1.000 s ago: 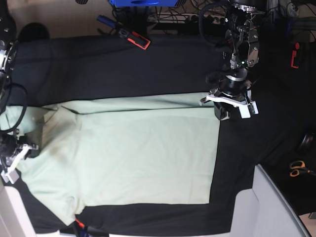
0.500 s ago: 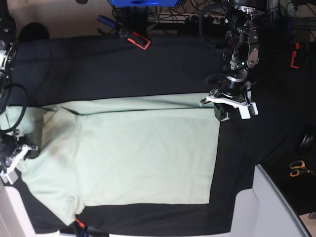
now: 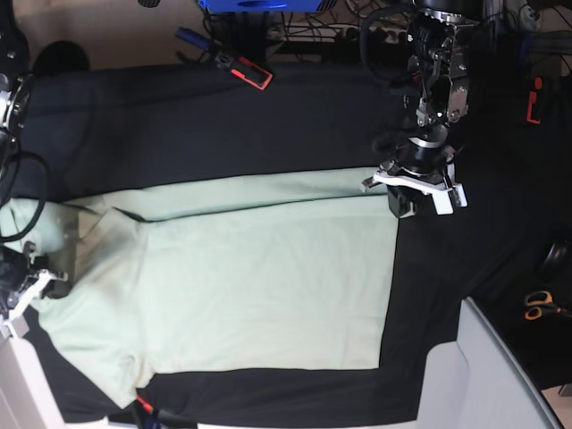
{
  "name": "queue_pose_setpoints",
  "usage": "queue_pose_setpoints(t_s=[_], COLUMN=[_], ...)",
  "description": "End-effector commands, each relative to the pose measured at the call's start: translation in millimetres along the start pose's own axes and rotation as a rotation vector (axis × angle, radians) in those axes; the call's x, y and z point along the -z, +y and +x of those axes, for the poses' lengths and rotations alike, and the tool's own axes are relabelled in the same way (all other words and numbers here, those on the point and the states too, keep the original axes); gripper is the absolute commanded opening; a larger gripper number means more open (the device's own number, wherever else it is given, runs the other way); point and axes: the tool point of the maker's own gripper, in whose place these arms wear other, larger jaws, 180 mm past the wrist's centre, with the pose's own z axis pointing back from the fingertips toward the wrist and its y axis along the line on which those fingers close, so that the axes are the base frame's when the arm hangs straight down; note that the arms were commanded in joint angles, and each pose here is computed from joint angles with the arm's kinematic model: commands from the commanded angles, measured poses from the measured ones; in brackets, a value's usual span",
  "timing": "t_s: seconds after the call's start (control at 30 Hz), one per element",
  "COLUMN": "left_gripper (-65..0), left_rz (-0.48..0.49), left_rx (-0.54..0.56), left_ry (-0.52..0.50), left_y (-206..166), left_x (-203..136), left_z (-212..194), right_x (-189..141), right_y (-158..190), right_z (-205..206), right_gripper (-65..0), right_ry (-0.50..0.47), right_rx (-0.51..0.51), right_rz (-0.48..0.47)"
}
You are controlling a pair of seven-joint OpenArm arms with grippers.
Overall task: Fold the T-shirt properly
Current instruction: 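Lower the folded edge flat and open both grippers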
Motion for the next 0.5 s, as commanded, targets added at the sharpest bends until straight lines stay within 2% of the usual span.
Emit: queue_pose_setpoints(t_s=[0.0,0.37,0.47], left_gripper=[-65.0,-65.0,-65.0], left_rz=[-0.011,-0.008,-0.011], left_rx=[0.003,0.0,0.0], left_ry=[-0.05,-0.051,-0.058], left_y=[-3,-3,-5], left_x=[4,13,15], left_z=[16,19,23], right_x=[-10,-10,-3], right_y=[-5,-4,-8], right_z=[28,31,20], right_gripper=[-65.0,-65.0,-65.0], right_ry=[-0.072,-0.097,-0.086], right_rx=[-0.016,-0.014,0.025], right_rz=[-0.005,-0.004,0.003])
